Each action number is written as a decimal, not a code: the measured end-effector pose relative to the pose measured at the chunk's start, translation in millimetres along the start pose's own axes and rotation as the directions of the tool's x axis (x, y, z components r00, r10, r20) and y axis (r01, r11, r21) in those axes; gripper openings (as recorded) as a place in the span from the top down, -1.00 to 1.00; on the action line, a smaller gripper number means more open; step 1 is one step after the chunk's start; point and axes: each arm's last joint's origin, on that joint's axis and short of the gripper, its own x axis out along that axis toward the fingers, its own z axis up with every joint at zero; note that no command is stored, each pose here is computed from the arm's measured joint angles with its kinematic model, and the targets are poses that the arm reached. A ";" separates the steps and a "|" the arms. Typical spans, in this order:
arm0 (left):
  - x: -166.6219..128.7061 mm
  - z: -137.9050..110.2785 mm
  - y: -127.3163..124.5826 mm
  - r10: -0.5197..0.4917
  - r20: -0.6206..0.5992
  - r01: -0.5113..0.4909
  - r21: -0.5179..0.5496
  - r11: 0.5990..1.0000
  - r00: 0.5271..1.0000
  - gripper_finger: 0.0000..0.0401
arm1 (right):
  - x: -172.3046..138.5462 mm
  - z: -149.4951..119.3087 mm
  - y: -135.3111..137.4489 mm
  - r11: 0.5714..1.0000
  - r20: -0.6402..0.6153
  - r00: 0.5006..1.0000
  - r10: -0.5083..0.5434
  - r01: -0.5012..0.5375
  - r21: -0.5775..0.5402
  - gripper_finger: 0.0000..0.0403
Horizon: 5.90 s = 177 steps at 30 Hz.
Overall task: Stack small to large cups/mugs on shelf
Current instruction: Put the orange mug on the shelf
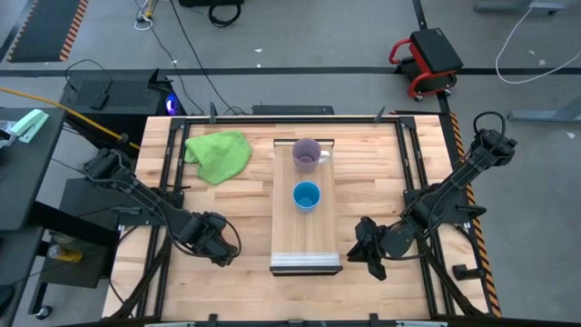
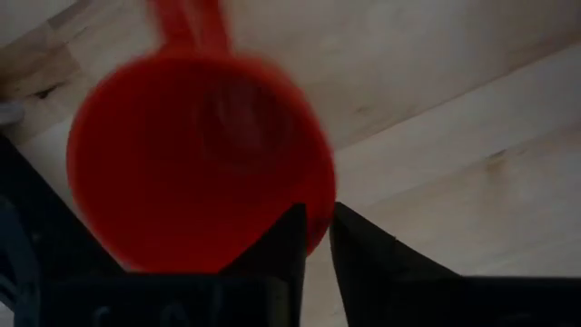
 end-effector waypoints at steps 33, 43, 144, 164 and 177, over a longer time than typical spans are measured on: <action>-142.9 7.7 -11.9 -0.121 -0.048 0.131 0.361 0.923 0.991 0.96 | 1.3 5.5 -7.0 0.997 0.059 0.995 -0.078 0.077 0.023 0.64; -189.6 15.0 -10.5 -0.288 0.000 0.259 0.433 0.863 0.958 0.96 | 4.0 16.6 -18.1 0.991 0.083 0.989 -0.121 0.116 0.066 0.64; -142.3 56.4 -132.7 -0.156 0.211 -0.202 0.977 0.069 0.965 0.95 | 15.1 27.8 -18.6 0.851 0.491 0.754 -0.437 0.523 -0.044 0.96; -131.3 46.3 -140.1 -0.133 0.216 -0.221 0.975 -0.022 0.967 0.80 | 15.1 27.5 -18.9 0.850 0.489 0.754 -0.439 0.525 -0.045 0.96; -163.8 48.4 -137.9 -0.247 0.323 -0.327 0.945 0.025 0.914 0.56 | 15.2 27.4 -19.0 0.851 0.489 0.754 -0.439 0.524 -0.044 0.96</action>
